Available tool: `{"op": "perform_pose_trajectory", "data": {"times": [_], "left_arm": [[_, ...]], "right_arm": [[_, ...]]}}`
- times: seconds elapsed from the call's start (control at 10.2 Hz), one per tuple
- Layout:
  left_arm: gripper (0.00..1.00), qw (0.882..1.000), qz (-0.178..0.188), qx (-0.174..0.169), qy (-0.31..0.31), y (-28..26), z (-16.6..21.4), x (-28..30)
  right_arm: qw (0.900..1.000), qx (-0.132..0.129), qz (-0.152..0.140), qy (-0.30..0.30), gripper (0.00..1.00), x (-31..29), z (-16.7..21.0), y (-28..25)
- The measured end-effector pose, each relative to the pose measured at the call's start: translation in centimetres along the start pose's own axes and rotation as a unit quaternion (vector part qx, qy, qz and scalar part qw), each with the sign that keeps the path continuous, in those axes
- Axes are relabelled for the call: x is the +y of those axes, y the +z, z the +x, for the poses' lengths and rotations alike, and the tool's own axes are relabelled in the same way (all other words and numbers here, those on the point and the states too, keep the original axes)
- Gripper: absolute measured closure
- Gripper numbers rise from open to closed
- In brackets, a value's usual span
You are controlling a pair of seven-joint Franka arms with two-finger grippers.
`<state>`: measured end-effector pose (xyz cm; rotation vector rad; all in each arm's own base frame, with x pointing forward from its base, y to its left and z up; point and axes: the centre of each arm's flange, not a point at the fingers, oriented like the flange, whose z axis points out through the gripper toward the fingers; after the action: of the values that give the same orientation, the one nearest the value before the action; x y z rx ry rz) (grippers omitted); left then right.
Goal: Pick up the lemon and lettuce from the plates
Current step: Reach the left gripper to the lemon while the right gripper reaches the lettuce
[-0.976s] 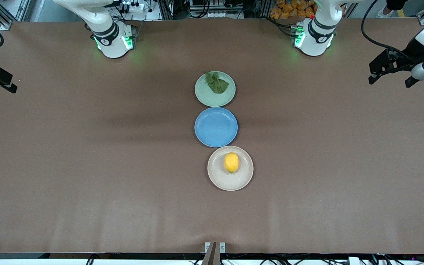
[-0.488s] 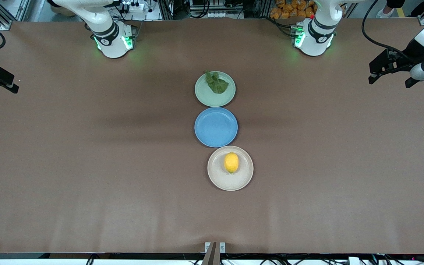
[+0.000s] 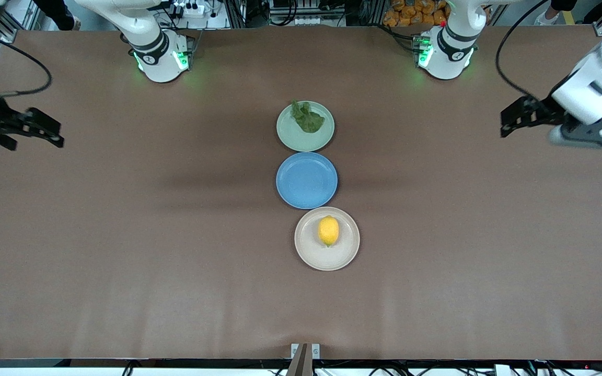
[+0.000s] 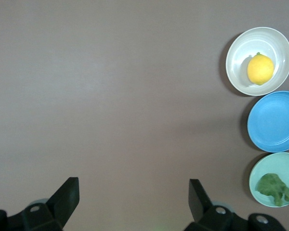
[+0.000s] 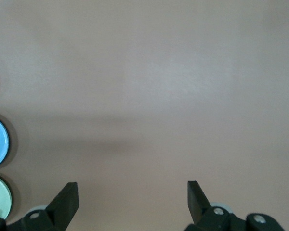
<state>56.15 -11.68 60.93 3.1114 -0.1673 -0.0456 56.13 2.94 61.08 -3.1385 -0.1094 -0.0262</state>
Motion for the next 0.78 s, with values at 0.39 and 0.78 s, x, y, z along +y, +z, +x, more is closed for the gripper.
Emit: {"op": "perform_pose_trajectory", "data": {"times": [0.39, 0.78], "left_arm": [[0.00, 0.999, -0.010, -0.023, -0.047, 10.1, 4.9, 10.8], [0.00, 0.990, -0.033, -0.006, -0.139, 20.8, 7.9, 19.3]], "right_arm": [[0.999, -0.028, 0.001, -0.038, 0.00, -5.7, -0.1, 5.1], [0.996, -0.040, 0.001, -0.074, 0.00, -16.9, -1.9, 11.3]]}}
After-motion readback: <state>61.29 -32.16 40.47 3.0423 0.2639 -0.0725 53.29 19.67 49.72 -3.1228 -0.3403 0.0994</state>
